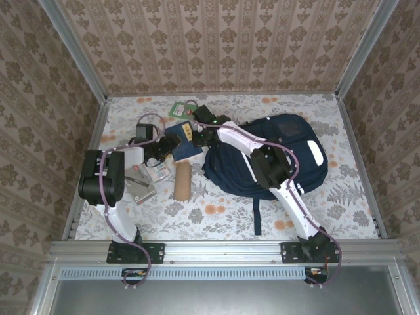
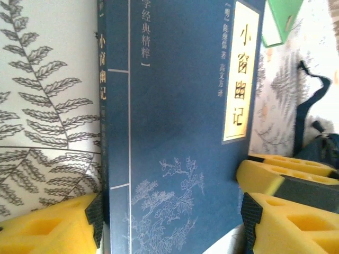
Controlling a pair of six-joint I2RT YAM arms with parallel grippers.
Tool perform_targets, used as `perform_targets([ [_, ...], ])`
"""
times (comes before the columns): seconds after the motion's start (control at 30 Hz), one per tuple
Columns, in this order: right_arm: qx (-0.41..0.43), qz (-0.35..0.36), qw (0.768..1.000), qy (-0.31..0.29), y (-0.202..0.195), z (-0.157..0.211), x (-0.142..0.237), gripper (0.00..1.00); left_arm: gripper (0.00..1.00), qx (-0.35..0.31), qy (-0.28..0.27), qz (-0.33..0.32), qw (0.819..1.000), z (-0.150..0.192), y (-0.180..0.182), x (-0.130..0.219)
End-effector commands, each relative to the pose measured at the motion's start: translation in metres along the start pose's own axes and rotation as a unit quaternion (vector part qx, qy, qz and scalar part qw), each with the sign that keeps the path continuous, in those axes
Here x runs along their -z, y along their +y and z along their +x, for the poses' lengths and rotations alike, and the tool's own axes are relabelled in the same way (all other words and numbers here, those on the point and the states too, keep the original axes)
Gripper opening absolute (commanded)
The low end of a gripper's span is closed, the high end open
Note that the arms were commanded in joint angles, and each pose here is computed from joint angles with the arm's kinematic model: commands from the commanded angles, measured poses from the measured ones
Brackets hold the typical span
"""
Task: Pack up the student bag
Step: Pick up the book at the center of the table.
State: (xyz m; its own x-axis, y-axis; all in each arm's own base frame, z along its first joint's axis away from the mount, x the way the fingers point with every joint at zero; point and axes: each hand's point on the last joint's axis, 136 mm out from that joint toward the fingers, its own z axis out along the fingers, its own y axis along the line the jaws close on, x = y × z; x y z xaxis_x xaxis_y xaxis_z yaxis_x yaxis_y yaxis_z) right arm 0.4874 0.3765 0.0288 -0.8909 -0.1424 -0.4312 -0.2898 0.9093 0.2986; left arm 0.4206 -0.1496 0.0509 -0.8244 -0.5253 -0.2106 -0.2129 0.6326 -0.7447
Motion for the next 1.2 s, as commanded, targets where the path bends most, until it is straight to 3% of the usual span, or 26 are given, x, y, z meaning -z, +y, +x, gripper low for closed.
perform_targets([
  [0.0, 0.016, -0.039, 0.996, 0.078, 0.034, 0.055, -0.016, 0.22, 0.68, -0.059, 0.035, 0.186, 0.98, 0.013, -0.09, 0.018],
  [0.23, 0.016, -0.04, 0.996, 0.075, 0.035, 0.055, -0.013, 0.22, 0.67, -0.044, 0.025, 0.202, 0.978, 0.009, -0.082, 0.018],
  [0.43, 0.02, -0.033, 0.997, 0.069, 0.033, 0.051, -0.007, 0.23, 0.56, -0.033, 0.05, 0.119, 0.991, 0.016, -0.045, 0.004],
  [0.53, 0.024, -0.029, 0.998, 0.055, 0.033, 0.043, 0.006, 0.22, 0.45, -0.042, 0.056, 0.094, 0.993, 0.019, -0.035, 0.003],
  [0.8, 0.047, -0.017, 0.999, -0.016, 0.042, 0.004, 0.088, 0.32, 0.05, -0.051, 0.047, 0.088, 0.994, 0.015, -0.037, 0.011],
  [0.93, 0.064, 0.03, 0.997, -0.031, 0.022, 0.01, 0.129, 0.38, 0.01, -0.062, 0.037, 0.096, 0.993, 0.011, -0.05, 0.021],
  [1.17, 0.089, 0.135, 0.987, -0.004, -0.041, 0.06, 0.173, 0.44, 0.0, -0.087, 0.02, 0.125, 0.988, 0.009, -0.082, 0.047],
])
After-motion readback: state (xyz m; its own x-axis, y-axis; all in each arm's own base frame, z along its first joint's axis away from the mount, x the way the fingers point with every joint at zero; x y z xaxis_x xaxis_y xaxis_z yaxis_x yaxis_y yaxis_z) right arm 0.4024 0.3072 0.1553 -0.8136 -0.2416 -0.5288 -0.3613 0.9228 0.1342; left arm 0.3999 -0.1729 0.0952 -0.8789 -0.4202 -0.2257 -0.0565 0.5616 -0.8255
